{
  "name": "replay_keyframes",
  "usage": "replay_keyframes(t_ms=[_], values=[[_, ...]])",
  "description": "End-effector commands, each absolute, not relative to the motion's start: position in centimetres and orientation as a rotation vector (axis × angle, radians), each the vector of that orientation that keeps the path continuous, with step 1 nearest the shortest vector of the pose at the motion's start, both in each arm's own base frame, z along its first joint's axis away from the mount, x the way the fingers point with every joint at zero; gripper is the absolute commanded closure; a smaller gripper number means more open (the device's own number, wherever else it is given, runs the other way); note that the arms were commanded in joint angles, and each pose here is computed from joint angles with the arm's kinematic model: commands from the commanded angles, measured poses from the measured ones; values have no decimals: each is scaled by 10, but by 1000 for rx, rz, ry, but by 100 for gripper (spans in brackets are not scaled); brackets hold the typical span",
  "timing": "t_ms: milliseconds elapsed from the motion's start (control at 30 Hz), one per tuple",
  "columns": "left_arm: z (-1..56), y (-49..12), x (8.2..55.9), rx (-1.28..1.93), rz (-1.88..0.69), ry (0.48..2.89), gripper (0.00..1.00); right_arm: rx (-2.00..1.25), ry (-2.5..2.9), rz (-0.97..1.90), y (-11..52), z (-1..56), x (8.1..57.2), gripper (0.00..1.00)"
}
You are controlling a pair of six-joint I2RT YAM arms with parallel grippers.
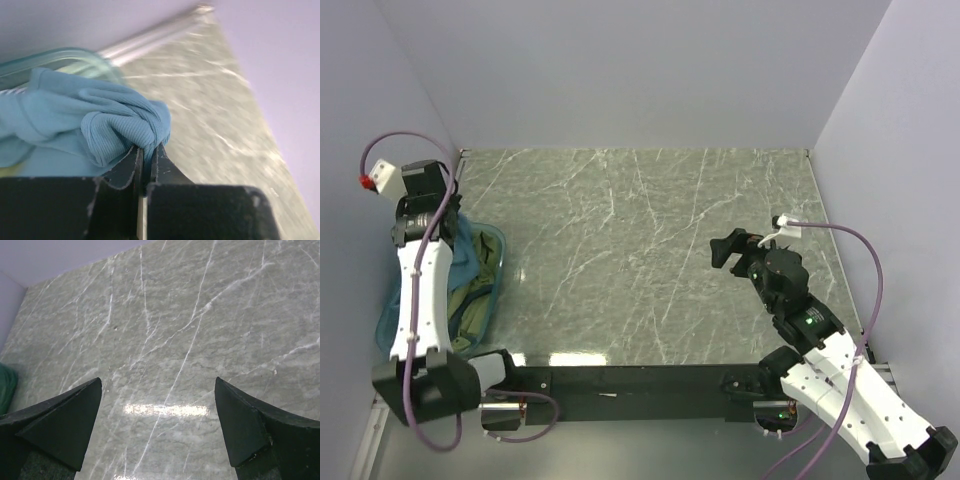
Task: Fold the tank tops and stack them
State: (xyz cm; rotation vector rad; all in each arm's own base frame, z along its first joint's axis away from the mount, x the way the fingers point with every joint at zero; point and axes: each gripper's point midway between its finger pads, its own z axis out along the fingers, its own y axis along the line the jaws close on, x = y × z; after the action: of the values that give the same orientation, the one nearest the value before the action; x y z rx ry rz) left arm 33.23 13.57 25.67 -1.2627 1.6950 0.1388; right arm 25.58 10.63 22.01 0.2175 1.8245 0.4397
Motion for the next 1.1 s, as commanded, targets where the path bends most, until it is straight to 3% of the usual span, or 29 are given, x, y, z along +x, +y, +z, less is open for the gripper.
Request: replay_keyframes(t_ms=[0,267,400,600,633,700,733,833,933,1067], values=[[335,94,349,-1000,-27,1614,99,191,1786,460,111,236,258,0],[423,-40,338,-655,-335,1593,99,188,1744,466,110,256,260,0],[430,-108,330,-543,-444,1630,99,191,1725,469,110,267,261,0],[398,-195,326,-407,-591,1742,99,204,1715,495,113,272,261,0],[382,-204,333,-394,-592,1780,96,199,1721,508,115,270,262,0],[361,-211,341,-391,-558,1837,68,181,1737,543,123,265,261,0],[343,-214,348,-390,-519,1885,48,149,1759,590,133,261,260,0],[328,-211,355,-404,-518,1897,33,133,1833,643,149,237,260,3],[299,-197,356,-433,-512,1945,31,175,1920,644,154,204,261,8],[230,-192,335,-422,-490,2081,44,195,2006,682,170,165,253,16]])
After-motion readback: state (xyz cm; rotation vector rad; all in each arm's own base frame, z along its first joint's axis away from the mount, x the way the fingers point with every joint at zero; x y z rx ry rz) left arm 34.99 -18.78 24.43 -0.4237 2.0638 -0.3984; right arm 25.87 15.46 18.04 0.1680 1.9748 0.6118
